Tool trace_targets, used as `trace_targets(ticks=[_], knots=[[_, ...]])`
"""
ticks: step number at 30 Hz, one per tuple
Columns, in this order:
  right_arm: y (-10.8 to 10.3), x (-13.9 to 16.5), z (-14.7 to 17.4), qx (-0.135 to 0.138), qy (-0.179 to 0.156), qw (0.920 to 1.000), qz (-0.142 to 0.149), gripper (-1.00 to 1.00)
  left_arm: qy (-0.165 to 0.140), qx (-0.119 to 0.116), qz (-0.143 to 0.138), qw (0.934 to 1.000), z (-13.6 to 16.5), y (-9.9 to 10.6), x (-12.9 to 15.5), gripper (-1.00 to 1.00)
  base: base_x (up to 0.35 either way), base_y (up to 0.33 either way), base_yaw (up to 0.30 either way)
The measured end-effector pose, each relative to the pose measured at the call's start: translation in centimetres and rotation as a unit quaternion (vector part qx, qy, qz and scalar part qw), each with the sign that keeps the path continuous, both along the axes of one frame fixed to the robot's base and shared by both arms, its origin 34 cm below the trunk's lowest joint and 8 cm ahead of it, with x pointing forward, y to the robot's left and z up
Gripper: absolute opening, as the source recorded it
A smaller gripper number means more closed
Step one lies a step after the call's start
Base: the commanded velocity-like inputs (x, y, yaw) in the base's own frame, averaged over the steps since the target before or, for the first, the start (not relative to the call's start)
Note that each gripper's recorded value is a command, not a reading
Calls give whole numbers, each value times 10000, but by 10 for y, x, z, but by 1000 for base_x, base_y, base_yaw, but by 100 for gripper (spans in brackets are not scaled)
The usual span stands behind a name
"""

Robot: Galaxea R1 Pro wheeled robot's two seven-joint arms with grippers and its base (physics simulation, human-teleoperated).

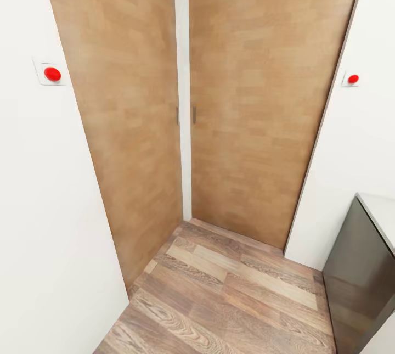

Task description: Put all the toys in the child's room - the three board games (two on the bed and one on the table), the two jigsaw puzzles on the table, and the tennis ball on the table - inside the toy box on the table in the child's room.

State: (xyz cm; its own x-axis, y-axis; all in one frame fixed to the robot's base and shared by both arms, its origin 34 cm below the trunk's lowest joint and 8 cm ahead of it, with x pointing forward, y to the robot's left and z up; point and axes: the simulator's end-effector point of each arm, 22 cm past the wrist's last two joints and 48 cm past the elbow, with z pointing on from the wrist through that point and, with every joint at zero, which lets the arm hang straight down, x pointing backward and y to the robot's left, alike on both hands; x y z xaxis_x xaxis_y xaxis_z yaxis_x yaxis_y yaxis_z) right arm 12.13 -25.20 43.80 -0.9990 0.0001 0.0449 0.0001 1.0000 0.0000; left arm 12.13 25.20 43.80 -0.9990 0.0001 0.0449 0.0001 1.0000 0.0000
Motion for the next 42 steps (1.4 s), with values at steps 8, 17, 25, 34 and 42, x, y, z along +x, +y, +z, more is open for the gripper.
trace_targets(ticks=[8,17,25,34,42], knots=[[11,4,0,56,-80,9999,-41,100,-17,-80,20,10000,0,-13,2,100,0,0,0],[9,5,0,39,-84,9999,-43,100,-9,-78,8,10000,0,-12,1,100,0,0,0],[11,5,0,52,-84,9999,-45,100,-15,-76,2,10000,0,-12,2,100,0,0,0],[11,5,8,53,-83,9999,-46,100,-2,-79,4,10000,8,-12,1,100,0,0,0],[13,5,22,65,-87,9999,-45,100,-1,-76,17,10000,22,-12,1,100,0,0,0]])
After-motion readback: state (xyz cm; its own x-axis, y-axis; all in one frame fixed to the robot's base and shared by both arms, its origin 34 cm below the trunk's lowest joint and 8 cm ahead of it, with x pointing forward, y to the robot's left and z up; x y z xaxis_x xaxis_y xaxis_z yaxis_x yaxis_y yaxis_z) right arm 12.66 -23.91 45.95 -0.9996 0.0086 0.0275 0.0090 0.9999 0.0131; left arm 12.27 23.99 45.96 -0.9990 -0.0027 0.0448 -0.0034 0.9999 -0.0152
